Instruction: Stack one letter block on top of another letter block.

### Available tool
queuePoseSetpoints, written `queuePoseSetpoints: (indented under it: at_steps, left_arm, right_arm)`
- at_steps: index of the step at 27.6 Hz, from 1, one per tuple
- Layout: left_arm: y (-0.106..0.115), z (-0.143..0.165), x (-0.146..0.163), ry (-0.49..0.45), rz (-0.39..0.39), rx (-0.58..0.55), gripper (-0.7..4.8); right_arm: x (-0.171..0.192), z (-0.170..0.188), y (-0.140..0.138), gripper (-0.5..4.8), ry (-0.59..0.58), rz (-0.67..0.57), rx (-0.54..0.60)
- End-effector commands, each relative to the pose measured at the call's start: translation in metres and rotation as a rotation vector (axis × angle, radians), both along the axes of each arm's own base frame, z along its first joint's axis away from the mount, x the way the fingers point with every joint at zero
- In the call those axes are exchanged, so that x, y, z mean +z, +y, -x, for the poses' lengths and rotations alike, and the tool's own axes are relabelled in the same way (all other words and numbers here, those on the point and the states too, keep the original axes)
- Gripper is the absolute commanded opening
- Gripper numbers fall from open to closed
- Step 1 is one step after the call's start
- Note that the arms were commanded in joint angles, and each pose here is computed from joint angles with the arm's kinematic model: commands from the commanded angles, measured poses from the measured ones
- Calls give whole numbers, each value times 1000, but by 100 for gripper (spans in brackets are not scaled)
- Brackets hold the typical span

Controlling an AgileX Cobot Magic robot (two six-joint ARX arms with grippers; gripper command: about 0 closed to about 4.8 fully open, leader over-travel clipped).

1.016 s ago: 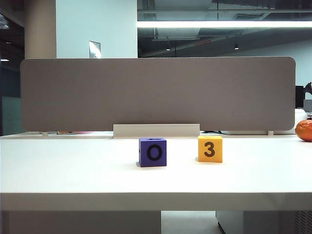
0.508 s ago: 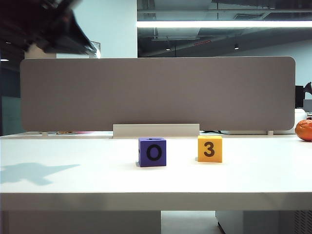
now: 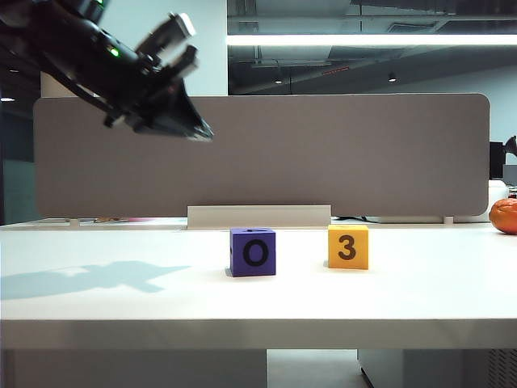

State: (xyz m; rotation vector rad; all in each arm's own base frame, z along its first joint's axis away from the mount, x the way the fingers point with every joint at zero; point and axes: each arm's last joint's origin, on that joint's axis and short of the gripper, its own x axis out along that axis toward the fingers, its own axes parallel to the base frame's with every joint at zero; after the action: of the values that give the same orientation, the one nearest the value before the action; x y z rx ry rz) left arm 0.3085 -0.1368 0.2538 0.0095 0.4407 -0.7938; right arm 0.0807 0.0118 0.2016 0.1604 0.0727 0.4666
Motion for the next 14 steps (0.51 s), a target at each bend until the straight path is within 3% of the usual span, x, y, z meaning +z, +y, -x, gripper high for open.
queuePoseSetpoints:
  at_steps: [1, 7, 11, 14]
  left_arm:
    - [-11, -10, 0, -15, -10, -29, -5]
    - [-37, -29, -10, 11, -43, -83, -5]
    - [-57, -45, -14, 17, -168, -176, 0]
    - [-63, -55, -13, 54, -192, -181, 2]
  right_arm:
    - [3, 0, 0, -6, -14, -3, 2]
    - [3, 0, 0, -6, -14, -3, 2]
    - [3, 0, 0, -6, -14, -3, 1]
    - [2, 0, 0, -6, -13, -3, 1]
